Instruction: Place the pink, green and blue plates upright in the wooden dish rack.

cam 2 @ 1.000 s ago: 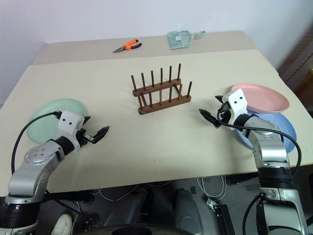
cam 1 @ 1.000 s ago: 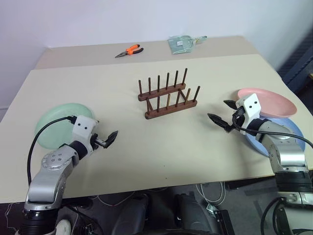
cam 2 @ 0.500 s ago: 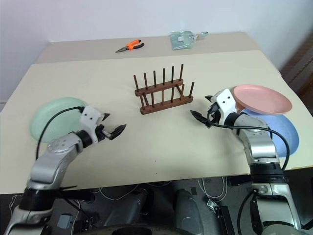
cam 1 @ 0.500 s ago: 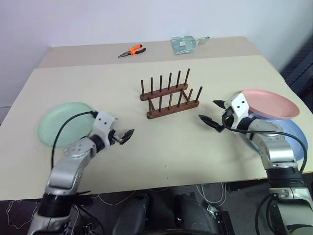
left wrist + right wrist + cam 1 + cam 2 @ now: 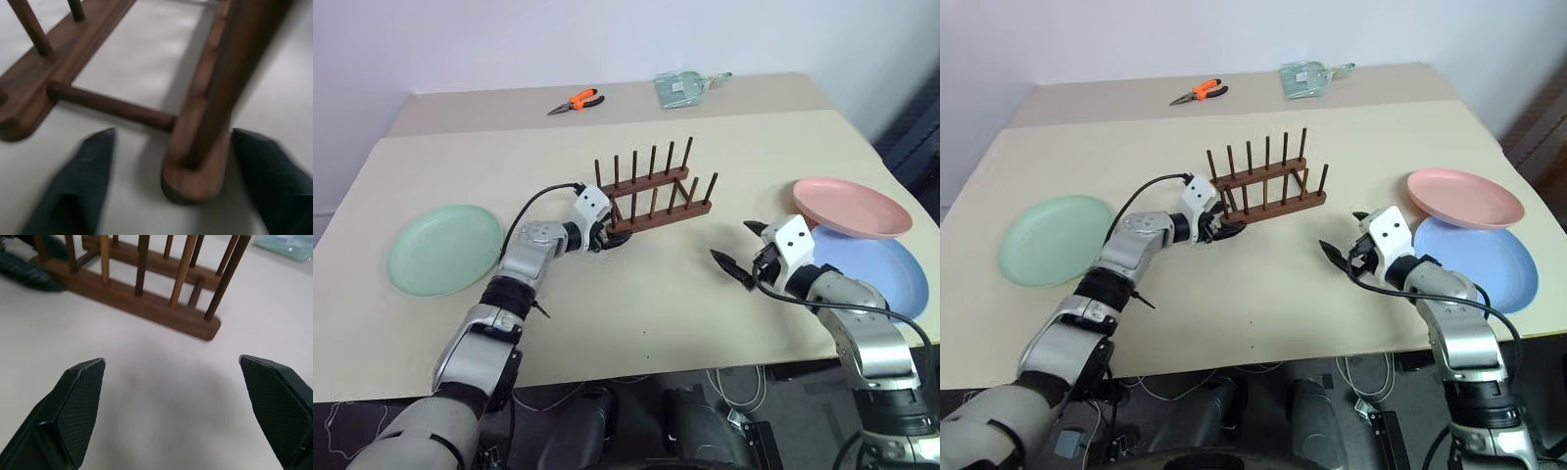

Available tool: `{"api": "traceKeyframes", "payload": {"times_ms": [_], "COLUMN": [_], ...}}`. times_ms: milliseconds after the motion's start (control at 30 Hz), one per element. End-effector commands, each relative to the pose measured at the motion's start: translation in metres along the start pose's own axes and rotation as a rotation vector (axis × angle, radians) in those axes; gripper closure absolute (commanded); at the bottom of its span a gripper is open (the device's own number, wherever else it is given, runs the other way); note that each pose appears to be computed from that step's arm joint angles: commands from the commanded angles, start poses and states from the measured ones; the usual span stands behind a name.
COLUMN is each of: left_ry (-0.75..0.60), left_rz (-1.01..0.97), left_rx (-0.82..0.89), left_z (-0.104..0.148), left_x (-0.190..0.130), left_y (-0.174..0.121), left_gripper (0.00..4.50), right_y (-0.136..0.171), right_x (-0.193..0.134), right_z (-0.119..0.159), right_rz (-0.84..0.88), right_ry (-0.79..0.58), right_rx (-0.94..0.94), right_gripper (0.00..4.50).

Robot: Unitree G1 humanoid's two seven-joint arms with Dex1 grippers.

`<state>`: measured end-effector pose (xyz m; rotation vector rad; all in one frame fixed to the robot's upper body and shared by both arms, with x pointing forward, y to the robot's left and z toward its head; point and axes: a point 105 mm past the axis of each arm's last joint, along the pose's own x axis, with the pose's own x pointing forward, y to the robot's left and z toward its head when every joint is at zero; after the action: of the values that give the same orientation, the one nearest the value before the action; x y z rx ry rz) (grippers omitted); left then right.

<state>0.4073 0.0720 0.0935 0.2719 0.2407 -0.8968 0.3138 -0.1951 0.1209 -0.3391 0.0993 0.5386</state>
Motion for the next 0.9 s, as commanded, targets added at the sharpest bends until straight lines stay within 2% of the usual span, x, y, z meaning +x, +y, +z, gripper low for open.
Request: {"api": "traceKeyframes", "payload": {"times_ms": [33, 100, 267, 367, 467, 700, 800, 833, 900], "left_ry": [0.020, -0.001, -0.050, -0.071, -0.050, 0.026, 0.071, 0.088, 0.113], "left_rz": [-0.060, -0.103, -0.183, -0.353, -0.431, -0.341, -0.297, -0.290, -0.281], "left_rx": [0.018, 0.061, 0.124, 0.215, 0.254, 0.253, 0.220, 0.193, 0.148], "left_z": [-0.010, -0.008, -0.002, 0.005, 0.005, -0.006, -0.016, -0.022, -0.031], "left_x": [0.002, 0.000, -0.008, -0.020, -0.031, -0.044, -0.059, -0.069, -0.085], "left_y": [-0.009, -0.015, -0.027, -0.052, -0.060, -0.041, -0.032, -0.031, -0.034], "left_gripper": [2.91, 3.74, 3.73, 3.73, 3.73, 0.21, 0.21, 0.17, 0.81], "right_y": [-0.007, -0.011, -0.018, -0.032, -0.041, -0.048, -0.044, -0.038, -0.026], "right_x": [-0.005, -0.006, -0.012, -0.029, -0.041, -0.055, -0.056, -0.056, -0.054], "right_z": [0.018, 0.017, 0.012, 0.002, -0.006, -0.018, -0.019, -0.020, -0.020], "right_rz": [-0.041, -0.047, -0.066, -0.099, -0.123, -0.114, -0.080, -0.048, 0.017], "right_ry": [-0.052, -0.043, -0.012, 0.036, 0.079, 0.143, 0.146, 0.149, 0.156], "right_rx": [-0.038, -0.047, -0.072, -0.081, -0.094, -0.120, -0.111, -0.107, -0.109], "right_gripper": [0.00, 0.00, 0.00, 0.00, 0.00, 0.00, 0.00, 0.25, 0.89]}}
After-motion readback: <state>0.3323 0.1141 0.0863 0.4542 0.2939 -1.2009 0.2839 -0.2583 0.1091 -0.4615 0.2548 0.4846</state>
